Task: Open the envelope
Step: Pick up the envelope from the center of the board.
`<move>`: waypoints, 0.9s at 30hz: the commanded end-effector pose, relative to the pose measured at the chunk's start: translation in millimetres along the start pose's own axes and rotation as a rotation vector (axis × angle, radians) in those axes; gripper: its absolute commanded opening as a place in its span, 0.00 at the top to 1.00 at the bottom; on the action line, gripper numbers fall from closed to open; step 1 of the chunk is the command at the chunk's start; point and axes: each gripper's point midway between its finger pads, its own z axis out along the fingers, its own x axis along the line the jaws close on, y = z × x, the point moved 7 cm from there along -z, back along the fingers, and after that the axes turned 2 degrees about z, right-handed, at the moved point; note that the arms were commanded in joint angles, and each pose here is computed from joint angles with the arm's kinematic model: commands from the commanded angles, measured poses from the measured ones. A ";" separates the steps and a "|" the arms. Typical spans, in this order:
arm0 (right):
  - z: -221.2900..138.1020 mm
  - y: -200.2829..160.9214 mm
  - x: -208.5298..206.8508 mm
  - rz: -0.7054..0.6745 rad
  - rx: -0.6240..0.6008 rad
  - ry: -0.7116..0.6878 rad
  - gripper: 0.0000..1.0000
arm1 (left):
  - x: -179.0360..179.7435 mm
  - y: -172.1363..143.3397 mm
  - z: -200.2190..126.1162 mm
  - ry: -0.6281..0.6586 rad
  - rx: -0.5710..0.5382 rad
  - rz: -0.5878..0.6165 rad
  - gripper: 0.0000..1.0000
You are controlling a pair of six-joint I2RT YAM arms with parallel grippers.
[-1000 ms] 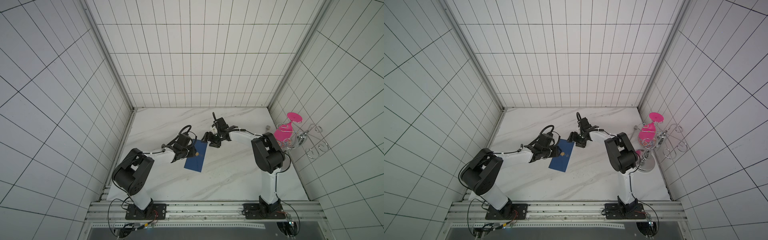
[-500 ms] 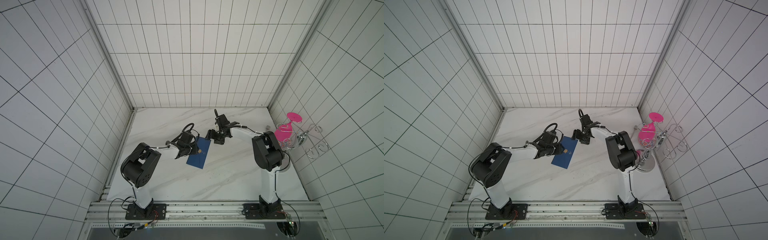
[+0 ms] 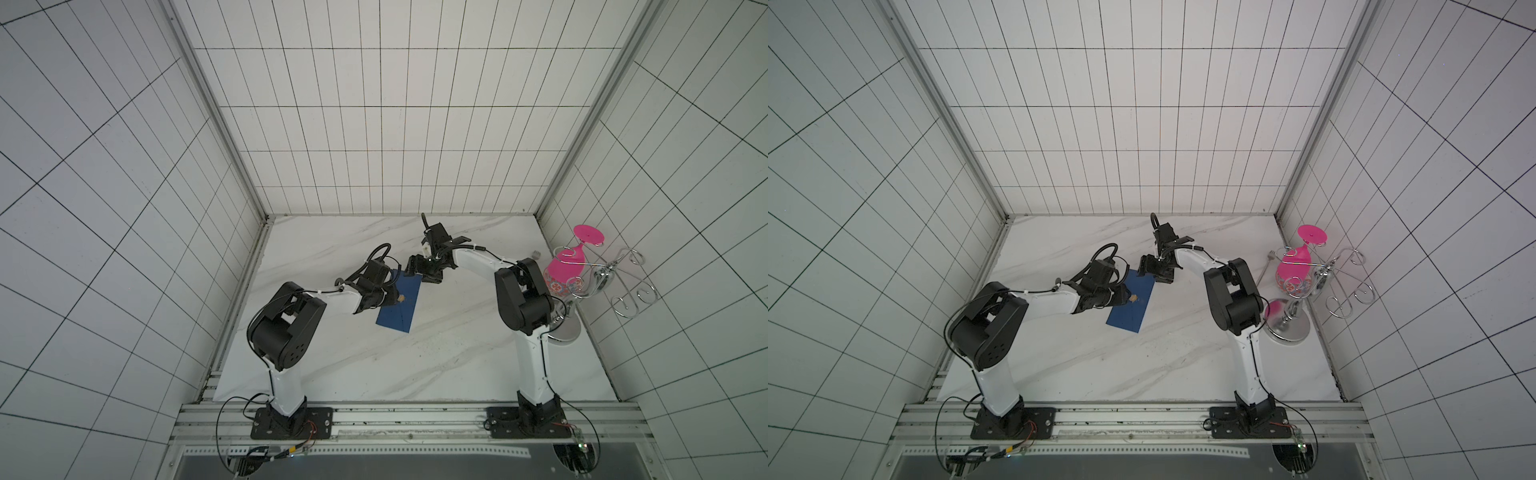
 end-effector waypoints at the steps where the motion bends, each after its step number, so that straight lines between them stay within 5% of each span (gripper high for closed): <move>1: 35.8 -29.5 -15.3 0.077 0.135 0.012 0.22 | 35.9 -50.3 20.6 0.160 0.214 -0.024 0.55; 12: 29.4 -11.8 -1.6 0.173 0.089 0.384 0.23 | 36.1 -54.5 30.8 0.157 0.258 -0.016 0.56; 27: 36.5 -20.4 12.2 0.203 0.070 0.488 0.27 | 34.3 -53.3 30.4 0.151 0.255 -0.011 0.57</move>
